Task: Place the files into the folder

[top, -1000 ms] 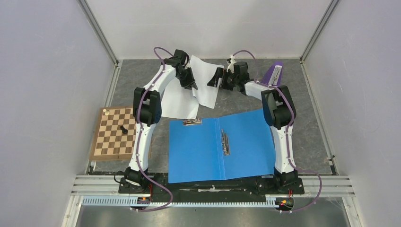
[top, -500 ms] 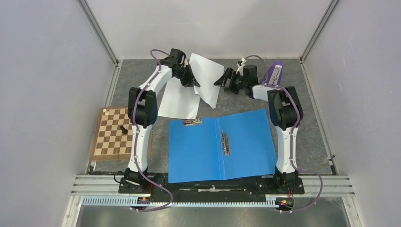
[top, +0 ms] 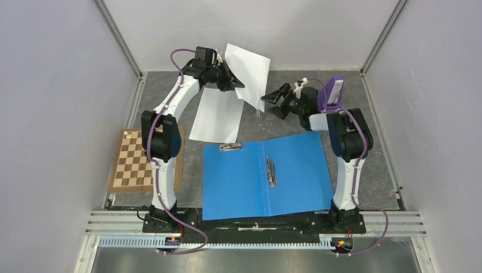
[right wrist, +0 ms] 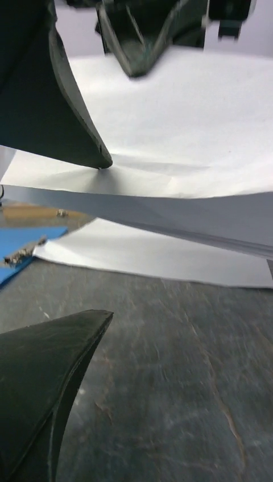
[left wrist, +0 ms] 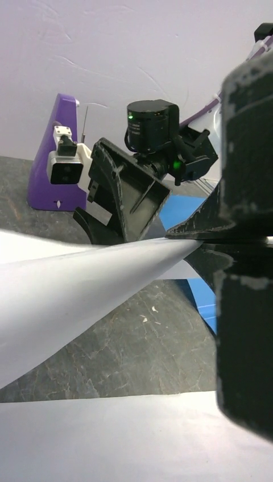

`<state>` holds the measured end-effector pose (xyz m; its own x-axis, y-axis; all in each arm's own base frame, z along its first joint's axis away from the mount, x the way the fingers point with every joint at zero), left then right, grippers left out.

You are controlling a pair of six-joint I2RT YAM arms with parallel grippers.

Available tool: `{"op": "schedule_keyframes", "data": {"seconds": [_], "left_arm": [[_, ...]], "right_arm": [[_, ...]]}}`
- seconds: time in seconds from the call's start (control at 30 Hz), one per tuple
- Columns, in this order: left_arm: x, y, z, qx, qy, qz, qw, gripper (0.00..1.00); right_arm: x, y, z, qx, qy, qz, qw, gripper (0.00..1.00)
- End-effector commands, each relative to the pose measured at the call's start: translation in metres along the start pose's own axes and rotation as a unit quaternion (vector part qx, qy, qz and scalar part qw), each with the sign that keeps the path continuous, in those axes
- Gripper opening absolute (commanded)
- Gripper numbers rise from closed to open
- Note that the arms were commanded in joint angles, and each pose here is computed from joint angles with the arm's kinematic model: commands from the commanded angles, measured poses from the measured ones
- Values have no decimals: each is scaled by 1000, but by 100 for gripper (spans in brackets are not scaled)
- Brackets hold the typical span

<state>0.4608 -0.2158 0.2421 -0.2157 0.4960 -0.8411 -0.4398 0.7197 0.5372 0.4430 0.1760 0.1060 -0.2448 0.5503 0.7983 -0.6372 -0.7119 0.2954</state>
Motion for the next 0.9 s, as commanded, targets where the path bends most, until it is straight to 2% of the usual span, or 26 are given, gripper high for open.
{"op": "schedule_keyframes", "data": {"seconds": [0.0,0.2,0.67,0.87], "left_arm": [[-37,34,-9,-8,-6,-55,998,2],[-50,58,-20,-14,-13,-70,997,2],[-79,108,-49,-14,-24,-124,992,3],[-87,123,-59,-8,-22,-147,989,3]], "right_arm": [[61,36,36,-102,-35,127,986,98],[90,63,42,-133,-27,147,980,98],[134,60,53,-130,-18,181,975,98],[159,72,54,-156,-46,232,959,98]]}}
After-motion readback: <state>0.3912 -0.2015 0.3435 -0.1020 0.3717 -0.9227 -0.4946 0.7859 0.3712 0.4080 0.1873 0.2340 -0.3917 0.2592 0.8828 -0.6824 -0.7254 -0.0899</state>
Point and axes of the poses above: each gripper's point midway between its finger pads, its own y axis back along the fingers, its own x axis along the line the jaws close on, z = x × y, the point moved 8 cm from there along y, back along the fingers, and after that the axes turned 14 degrees about y, right-handed, at the moved point
